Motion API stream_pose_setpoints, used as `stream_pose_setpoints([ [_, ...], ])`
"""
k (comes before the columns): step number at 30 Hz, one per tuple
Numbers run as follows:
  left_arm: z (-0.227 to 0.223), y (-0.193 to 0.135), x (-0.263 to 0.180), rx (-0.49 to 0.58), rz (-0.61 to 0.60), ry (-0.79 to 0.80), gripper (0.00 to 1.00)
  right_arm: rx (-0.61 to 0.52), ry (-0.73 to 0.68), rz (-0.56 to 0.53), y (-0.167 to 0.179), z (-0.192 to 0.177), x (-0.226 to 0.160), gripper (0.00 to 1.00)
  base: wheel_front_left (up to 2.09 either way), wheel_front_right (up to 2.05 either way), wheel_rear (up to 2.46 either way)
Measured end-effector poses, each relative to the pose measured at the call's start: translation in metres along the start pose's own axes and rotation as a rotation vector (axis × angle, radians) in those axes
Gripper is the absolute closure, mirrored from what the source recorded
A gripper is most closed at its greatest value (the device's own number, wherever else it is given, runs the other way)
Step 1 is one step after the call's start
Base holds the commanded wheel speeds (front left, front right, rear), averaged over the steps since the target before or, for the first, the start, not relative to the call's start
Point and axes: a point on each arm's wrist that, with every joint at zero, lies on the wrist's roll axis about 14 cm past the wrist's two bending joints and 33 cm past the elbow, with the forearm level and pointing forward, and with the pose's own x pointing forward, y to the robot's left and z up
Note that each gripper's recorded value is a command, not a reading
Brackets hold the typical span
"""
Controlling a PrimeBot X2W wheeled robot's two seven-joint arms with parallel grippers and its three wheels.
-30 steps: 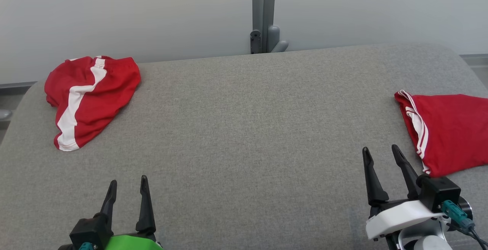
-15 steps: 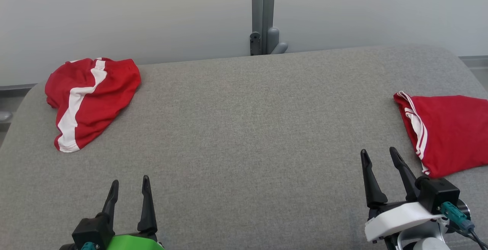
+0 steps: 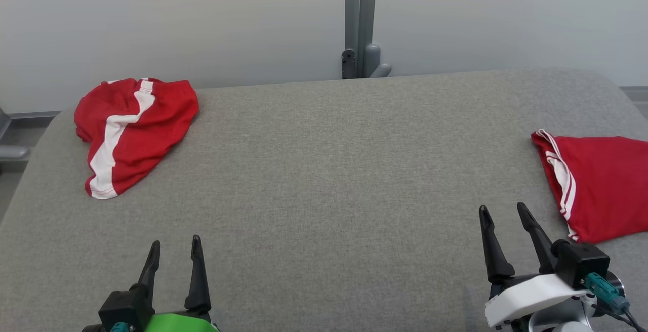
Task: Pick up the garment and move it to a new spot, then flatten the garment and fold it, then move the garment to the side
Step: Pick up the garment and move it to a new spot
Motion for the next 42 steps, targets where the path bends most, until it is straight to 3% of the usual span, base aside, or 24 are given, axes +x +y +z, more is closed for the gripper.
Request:
stream_pose_setpoints([
  [10, 0.009, 0.027, -0.018, 0.007, 0.087, -0.03, 0.0, 0.009, 0.018, 0.095, 0.029, -0.006, 0.013, 0.0, 0.0, 0.0, 0.0],
  [17, 0.024, 0.067, -0.048, 0.027, 0.223, -0.078, 0.0, 0.04, 0.042, 0.249, 0.08, -0.015, 0.03, 0.0, 0.0, 0.0, 0.0],
  [24, 0.033, 0.116, -0.1, 0.034, 0.436, -0.109, 0.0, 0.067, 0.053, 0.438, 0.145, -0.019, 0.045, 0.0, 0.0, 0.0, 0.0],
  [30, 0.038, 0.135, -0.127, 0.033, 0.541, -0.128, 0.0, 0.08, 0.078, 0.545, 0.184, -0.028, 0.054, 0.0, 0.0, 0.0, 0.0],
  [38, 0.039, 0.136, -0.129, 0.039, 0.553, -0.123, 0.0, 0.089, 0.092, 0.545, 0.184, -0.035, 0.058, 0.0, 0.0, 0.0, 0.0],
  [42, 0.055, 0.141, -0.121, 0.09, 0.524, -0.141, 0.0, 0.087, 0.092, 0.523, 0.177, -0.036, 0.059, 0.0, 0.0, 0.0, 0.0],
])
